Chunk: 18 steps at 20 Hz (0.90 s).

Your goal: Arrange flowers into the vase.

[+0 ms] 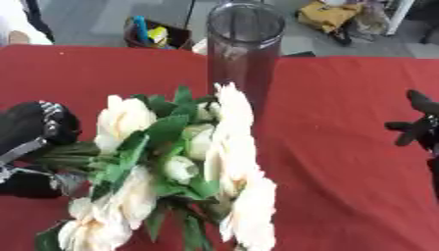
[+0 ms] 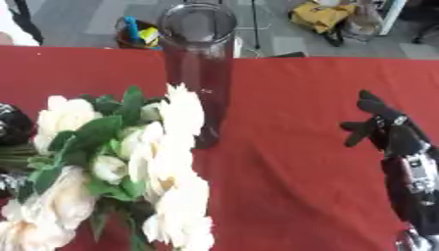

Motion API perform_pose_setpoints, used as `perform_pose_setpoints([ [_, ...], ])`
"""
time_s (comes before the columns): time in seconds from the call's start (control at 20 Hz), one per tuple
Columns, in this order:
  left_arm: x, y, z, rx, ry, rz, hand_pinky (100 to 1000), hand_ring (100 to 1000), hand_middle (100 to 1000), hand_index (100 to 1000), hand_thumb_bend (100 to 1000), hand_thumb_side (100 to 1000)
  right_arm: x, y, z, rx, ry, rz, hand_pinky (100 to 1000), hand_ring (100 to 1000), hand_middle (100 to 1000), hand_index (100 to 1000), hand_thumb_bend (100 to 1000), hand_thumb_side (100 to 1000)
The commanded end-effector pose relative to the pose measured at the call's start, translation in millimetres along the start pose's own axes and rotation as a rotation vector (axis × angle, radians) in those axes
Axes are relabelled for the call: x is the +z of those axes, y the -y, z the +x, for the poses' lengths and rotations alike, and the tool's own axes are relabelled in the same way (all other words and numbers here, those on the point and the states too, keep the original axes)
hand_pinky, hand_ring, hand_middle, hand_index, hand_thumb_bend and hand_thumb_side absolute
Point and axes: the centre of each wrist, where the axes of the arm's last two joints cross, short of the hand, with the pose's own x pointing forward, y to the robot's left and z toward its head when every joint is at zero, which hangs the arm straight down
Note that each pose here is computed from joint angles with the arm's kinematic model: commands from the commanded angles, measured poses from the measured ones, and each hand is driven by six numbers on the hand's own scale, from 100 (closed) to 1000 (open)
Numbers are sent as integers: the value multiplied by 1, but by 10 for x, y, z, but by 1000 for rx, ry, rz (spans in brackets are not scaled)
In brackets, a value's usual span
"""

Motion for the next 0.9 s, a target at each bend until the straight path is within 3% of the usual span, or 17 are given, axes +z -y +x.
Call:
perform_pose_setpoints([
  [0.05, -5, -247, 25, 18, -10, 66, 100, 100, 100, 100, 100, 575, -34, 43, 53, 1, 24, -12, 734, 1000, 445, 836, 100, 1000],
  [0.8, -191, -632, 265, 430, 29, 283, 100, 100, 100, 100, 100, 652, -15, 66, 50, -8, 18, -28, 730, 990, 447, 833, 100, 1000],
  [0.85, -209, -664, 274, 454, 33, 299, 100, 100, 100, 100, 100, 689, -15, 67, 50, -9, 18, -28, 730, 989, 447, 833, 100, 1000],
  [0.9, -224, -693, 281, 476, 37, 313, 100, 100, 100, 100, 100, 656, -16, 69, 51, -10, 19, -27, 729, 988, 448, 832, 100, 1000],
])
